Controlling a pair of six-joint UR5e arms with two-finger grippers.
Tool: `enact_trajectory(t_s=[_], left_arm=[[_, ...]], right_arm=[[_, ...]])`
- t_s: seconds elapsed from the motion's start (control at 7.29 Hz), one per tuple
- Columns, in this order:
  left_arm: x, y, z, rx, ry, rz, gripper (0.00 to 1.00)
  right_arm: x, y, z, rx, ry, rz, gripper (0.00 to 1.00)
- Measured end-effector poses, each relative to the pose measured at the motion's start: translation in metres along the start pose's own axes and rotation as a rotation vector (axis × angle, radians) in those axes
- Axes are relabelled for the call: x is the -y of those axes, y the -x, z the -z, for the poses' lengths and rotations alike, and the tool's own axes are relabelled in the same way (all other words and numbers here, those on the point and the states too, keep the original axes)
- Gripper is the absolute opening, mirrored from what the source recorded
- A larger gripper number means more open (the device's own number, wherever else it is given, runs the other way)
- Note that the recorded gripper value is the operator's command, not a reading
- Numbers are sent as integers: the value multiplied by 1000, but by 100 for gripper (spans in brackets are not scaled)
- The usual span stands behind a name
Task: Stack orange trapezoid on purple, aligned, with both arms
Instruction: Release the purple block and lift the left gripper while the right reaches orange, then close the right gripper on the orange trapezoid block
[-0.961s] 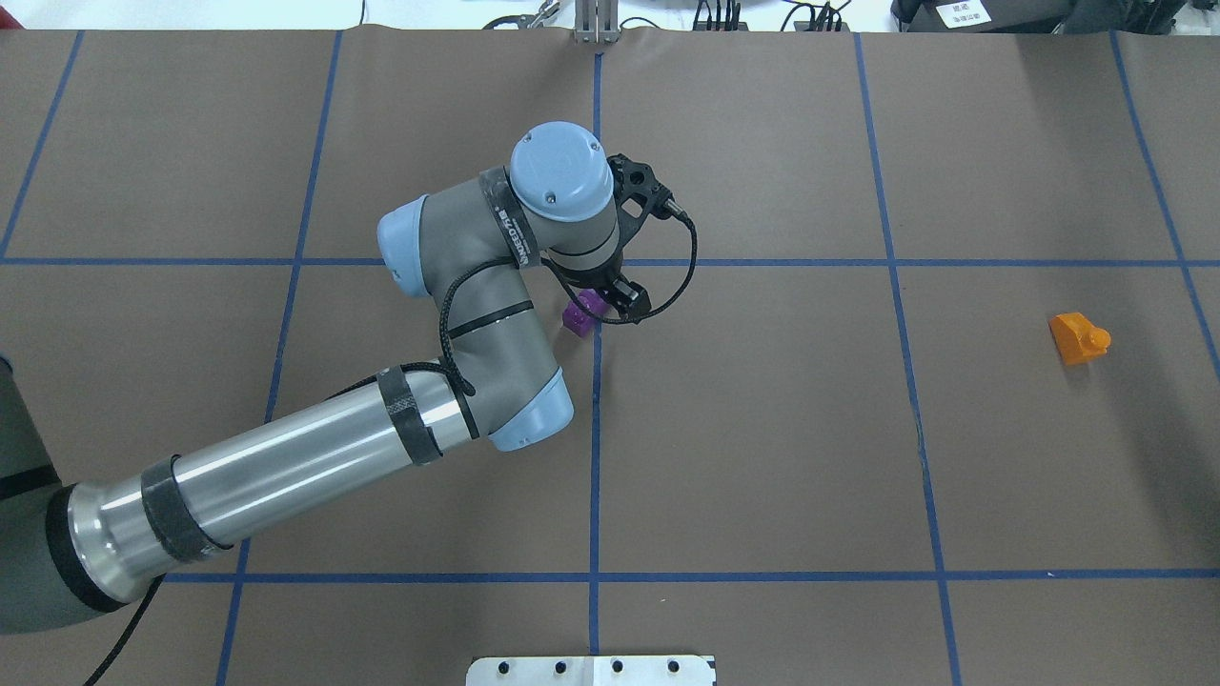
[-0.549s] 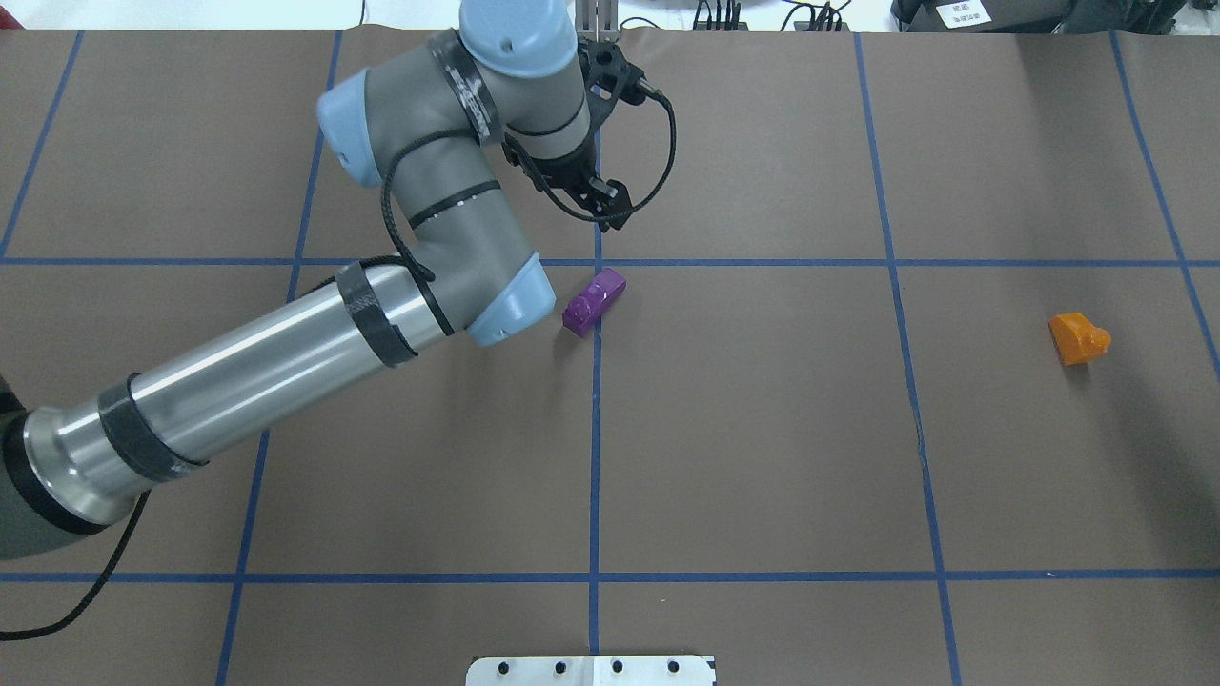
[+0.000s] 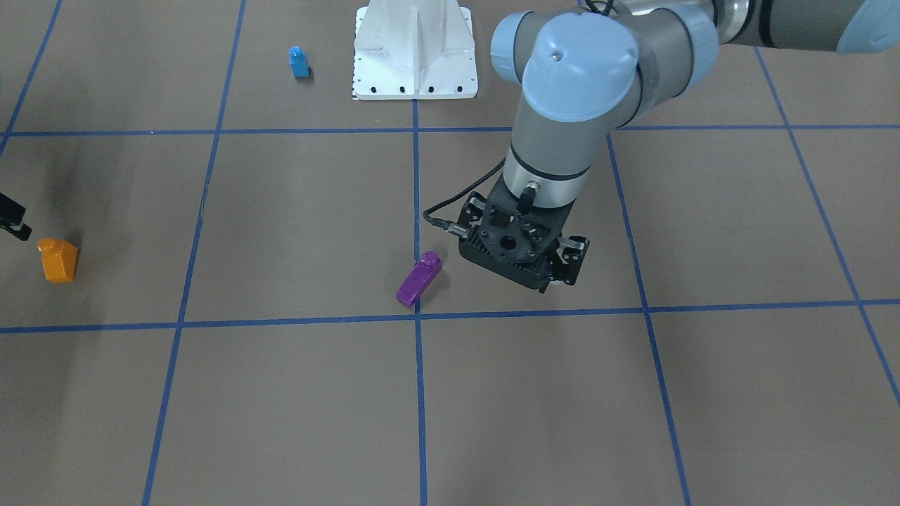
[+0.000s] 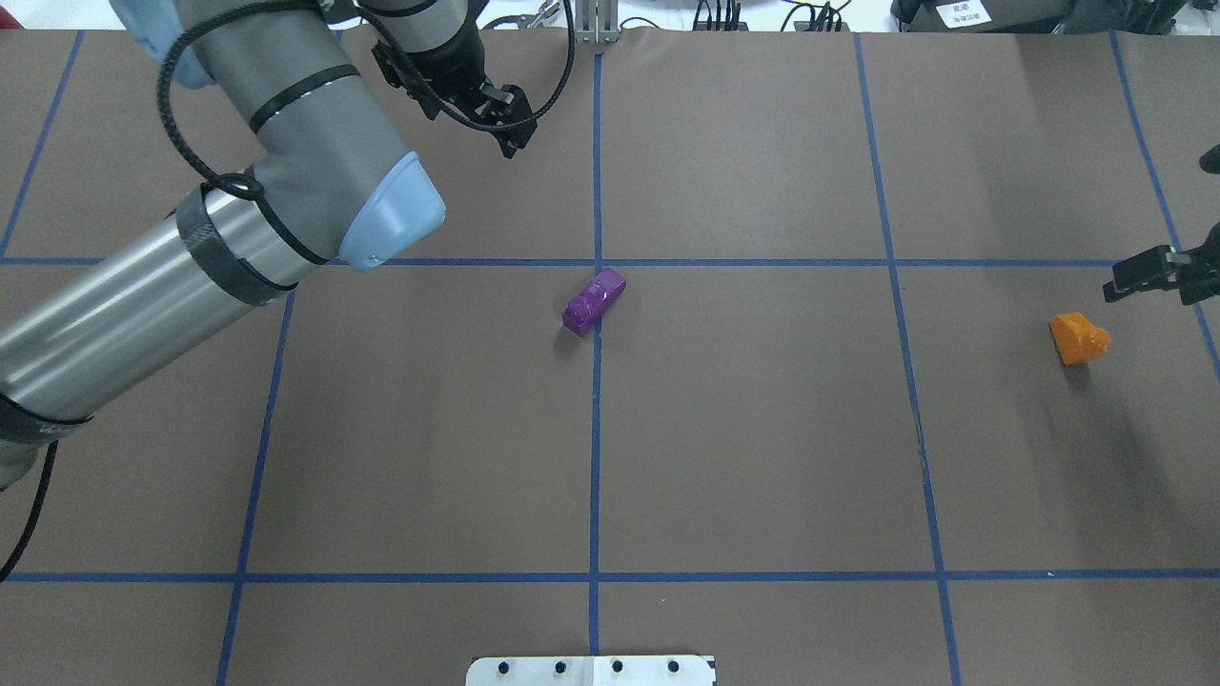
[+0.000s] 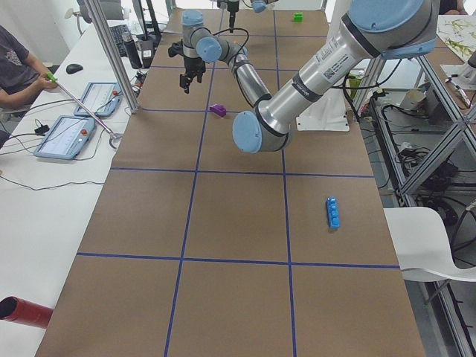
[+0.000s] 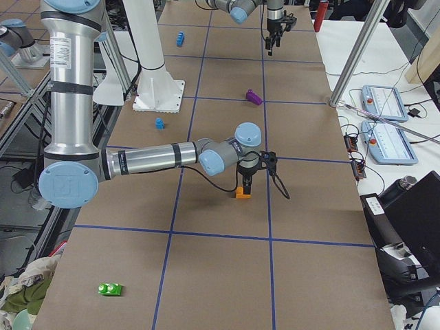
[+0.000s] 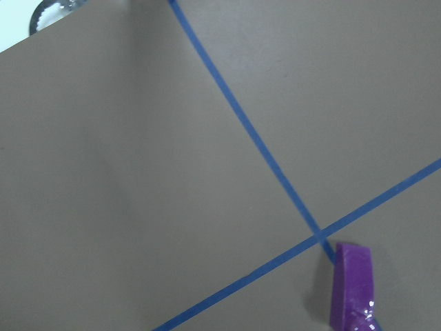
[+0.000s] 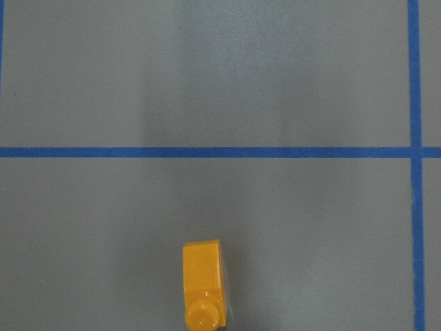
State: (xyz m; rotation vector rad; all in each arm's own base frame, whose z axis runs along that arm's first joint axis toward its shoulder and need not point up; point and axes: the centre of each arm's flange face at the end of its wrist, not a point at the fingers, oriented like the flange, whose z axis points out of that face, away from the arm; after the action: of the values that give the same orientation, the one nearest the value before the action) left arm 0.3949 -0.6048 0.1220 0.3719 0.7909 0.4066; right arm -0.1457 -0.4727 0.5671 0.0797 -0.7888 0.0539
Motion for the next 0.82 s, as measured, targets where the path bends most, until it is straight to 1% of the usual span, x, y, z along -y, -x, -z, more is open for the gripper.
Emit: enact_trajectory(t_s=[0.14,0.27,0.41,0.82], left_arm=[[-8,9,2,4,-3,6,100],[-11,13,3,5,-4,8,100],[-13,14,3,5,-4,9,100],[-14,15,3,7,-4,10,100]], right_arm=[[-9,10,-20,-29,6,14,100],[-14,15,-32,-44,15,25,100],[-15,16,-42,-55,27,29,100],[-5,14,-64,-69,52,49,99]])
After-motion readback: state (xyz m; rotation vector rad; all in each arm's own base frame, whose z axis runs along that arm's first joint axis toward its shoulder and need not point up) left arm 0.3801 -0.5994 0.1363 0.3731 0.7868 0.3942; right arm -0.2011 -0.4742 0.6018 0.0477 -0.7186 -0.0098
